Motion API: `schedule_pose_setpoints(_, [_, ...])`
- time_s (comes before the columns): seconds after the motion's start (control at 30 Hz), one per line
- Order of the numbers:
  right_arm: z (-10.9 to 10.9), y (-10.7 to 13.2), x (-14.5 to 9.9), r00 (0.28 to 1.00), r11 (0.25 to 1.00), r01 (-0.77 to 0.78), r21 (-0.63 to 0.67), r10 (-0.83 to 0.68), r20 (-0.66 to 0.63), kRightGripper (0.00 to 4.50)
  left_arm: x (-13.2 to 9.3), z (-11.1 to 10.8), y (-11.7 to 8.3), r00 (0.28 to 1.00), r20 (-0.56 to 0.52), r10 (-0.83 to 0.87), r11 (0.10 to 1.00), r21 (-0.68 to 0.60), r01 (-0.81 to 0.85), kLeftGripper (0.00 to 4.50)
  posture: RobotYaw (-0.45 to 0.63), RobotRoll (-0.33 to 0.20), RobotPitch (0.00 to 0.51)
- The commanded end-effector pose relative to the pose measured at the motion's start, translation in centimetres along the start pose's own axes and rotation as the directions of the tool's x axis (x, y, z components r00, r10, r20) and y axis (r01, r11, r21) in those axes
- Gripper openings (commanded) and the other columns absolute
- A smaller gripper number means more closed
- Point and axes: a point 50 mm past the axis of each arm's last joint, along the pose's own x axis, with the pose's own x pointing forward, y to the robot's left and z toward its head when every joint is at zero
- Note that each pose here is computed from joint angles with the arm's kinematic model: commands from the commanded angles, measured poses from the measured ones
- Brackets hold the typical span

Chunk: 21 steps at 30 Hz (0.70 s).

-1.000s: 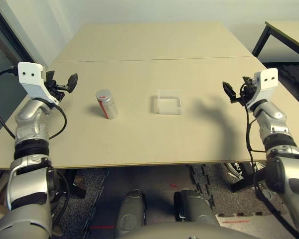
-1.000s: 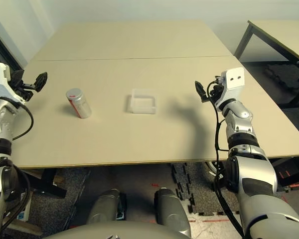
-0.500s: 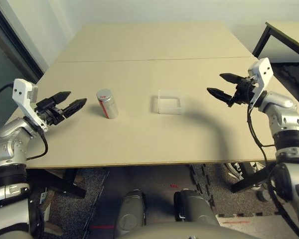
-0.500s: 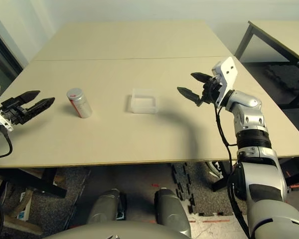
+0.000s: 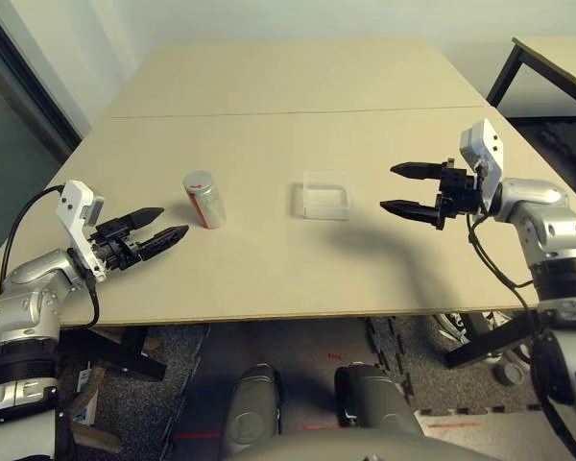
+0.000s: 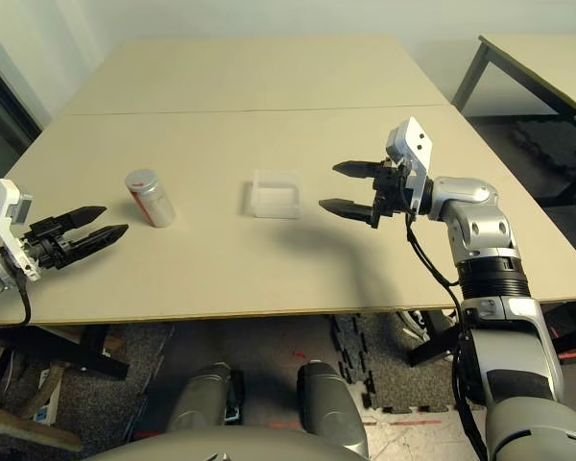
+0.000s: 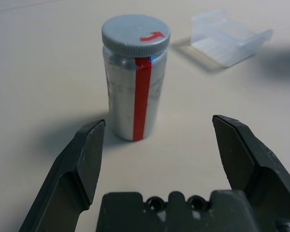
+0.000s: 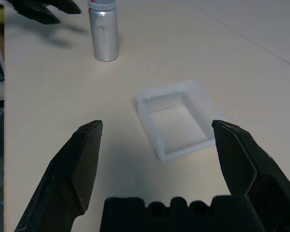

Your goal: Pour the medicine from the bottle into the box.

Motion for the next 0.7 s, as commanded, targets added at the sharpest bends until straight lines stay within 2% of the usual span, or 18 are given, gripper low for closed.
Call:
schedule_pose_setpoints(0.03, [0.2,0.4,0.0,0.999,1.000,-0.030,0.003,0.030,-0.019,4.50,1.2,-0.4,0.0,1.000,-0.018,-0.004,0.998,0.062,0.005,4.45,-0.06,0.000,0.093])
schedule_pose_setpoints(0.7, [0.5,0.8,-0.2,0.999,0.999,-0.032,0.012,0.032,-0.030,4.50,5.1,0.0,1.0,0.997,0.074,0.028,0.996,0.080,-0.034,4.45,-0.12,0.000,0.094])
